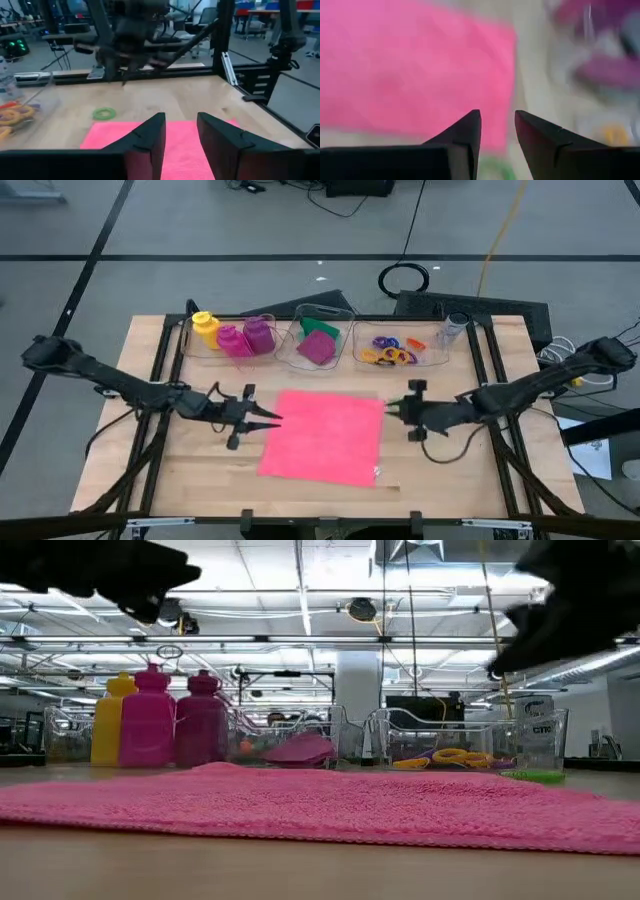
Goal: Pick & Place Sports Items
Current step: Put the green spring keychain into the right transparent bin
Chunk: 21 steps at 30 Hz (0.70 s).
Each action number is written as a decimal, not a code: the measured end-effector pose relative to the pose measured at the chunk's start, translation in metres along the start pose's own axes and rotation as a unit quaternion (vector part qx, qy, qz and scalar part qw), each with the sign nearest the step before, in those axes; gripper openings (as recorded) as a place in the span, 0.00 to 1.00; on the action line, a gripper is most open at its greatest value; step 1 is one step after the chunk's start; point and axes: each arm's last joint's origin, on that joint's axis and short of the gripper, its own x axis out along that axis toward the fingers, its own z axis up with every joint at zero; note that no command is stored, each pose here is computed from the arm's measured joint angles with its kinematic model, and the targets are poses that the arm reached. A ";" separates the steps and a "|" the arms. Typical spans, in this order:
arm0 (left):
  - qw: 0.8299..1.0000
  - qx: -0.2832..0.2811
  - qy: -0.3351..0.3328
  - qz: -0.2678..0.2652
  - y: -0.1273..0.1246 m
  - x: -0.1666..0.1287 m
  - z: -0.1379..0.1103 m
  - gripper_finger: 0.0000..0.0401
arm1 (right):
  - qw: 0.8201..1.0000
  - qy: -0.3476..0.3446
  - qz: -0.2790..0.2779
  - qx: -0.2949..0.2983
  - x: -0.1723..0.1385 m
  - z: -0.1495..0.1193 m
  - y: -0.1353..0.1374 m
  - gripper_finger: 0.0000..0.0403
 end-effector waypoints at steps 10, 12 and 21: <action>0.999 -0.033 0.000 0.015 0.007 0.000 -0.004 0.24 | 0.983 0.175 -0.004 0.062 0.023 -0.031 -0.040 0.20; 0.999 -0.037 0.000 0.015 0.007 0.000 -0.004 0.24 | 0.981 0.184 -0.008 0.059 0.029 -0.034 -0.046 0.20; 0.999 -0.042 0.008 0.007 0.006 0.000 -0.005 0.24 | 0.969 0.230 0.037 0.079 0.058 -0.047 -0.054 0.24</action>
